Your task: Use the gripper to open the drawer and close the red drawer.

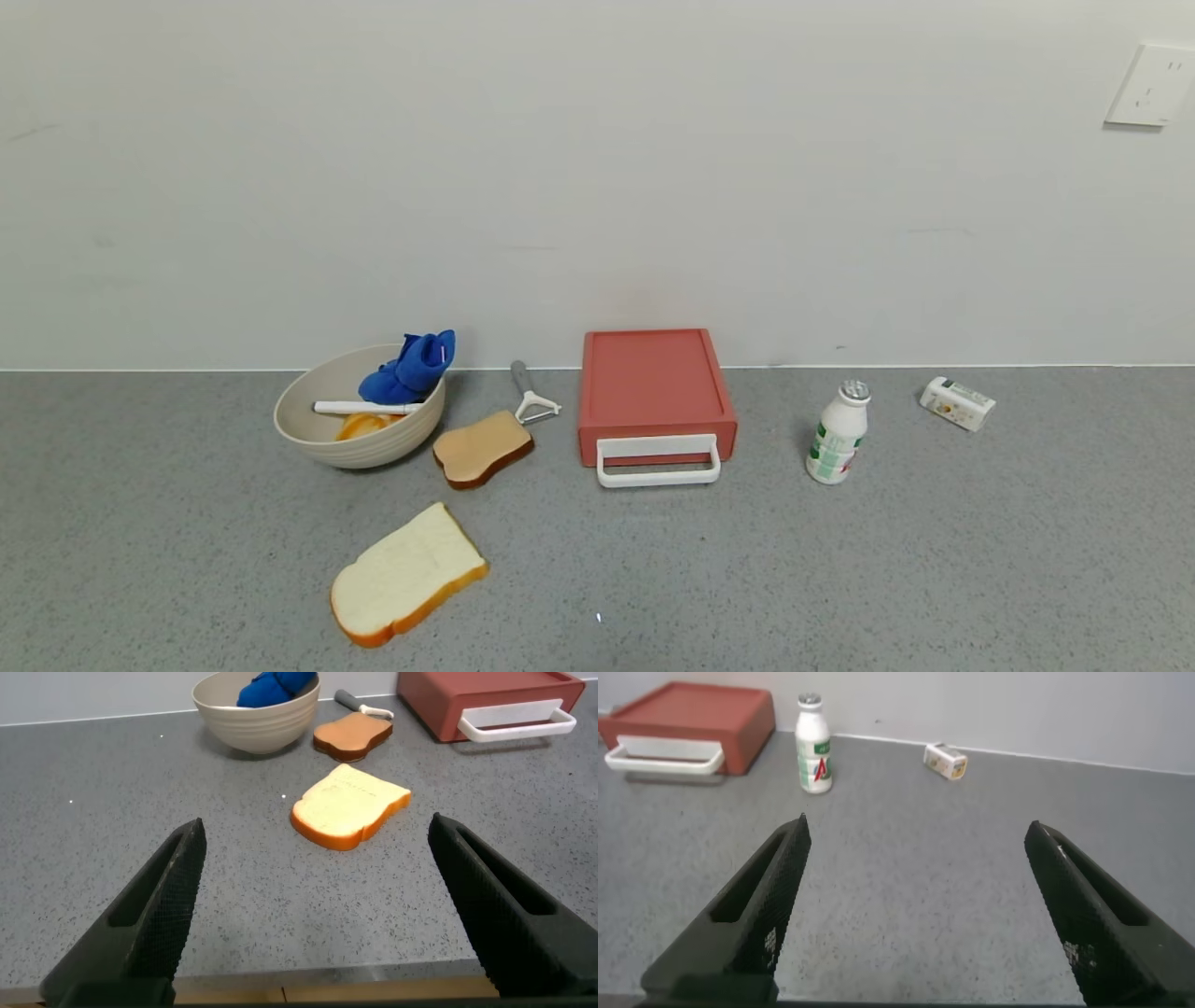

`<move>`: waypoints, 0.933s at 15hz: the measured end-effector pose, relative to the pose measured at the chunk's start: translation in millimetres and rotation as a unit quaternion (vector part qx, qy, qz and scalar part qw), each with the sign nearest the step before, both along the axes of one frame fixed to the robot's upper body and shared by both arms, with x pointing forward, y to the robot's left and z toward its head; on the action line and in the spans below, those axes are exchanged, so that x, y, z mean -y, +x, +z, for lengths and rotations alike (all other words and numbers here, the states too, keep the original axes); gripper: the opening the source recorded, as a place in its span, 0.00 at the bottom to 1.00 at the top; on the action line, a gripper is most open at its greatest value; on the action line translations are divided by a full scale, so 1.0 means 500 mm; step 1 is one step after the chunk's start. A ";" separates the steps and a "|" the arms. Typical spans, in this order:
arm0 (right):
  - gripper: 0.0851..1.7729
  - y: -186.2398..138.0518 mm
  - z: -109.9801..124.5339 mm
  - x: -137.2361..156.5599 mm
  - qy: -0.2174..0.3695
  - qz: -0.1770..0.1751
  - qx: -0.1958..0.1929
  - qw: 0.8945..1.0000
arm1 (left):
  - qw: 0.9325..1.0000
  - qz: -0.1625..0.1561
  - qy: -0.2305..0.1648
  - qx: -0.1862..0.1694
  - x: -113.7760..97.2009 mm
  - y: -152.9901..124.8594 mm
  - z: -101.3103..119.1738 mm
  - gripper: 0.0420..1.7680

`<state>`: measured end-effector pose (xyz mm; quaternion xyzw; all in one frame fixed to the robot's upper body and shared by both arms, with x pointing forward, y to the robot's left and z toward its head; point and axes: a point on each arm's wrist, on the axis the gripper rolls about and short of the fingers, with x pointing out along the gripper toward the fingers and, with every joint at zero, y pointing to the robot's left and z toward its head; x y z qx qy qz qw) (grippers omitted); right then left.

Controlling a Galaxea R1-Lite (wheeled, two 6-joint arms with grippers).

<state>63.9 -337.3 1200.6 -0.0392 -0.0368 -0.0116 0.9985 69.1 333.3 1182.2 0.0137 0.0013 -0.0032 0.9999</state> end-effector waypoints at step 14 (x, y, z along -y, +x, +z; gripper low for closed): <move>0.96 0.010 -0.035 -0.002 0.039 0.026 -0.034 0.998 | 1.000 0.001 0.001 0.001 0.000 0.000 0.000 0.97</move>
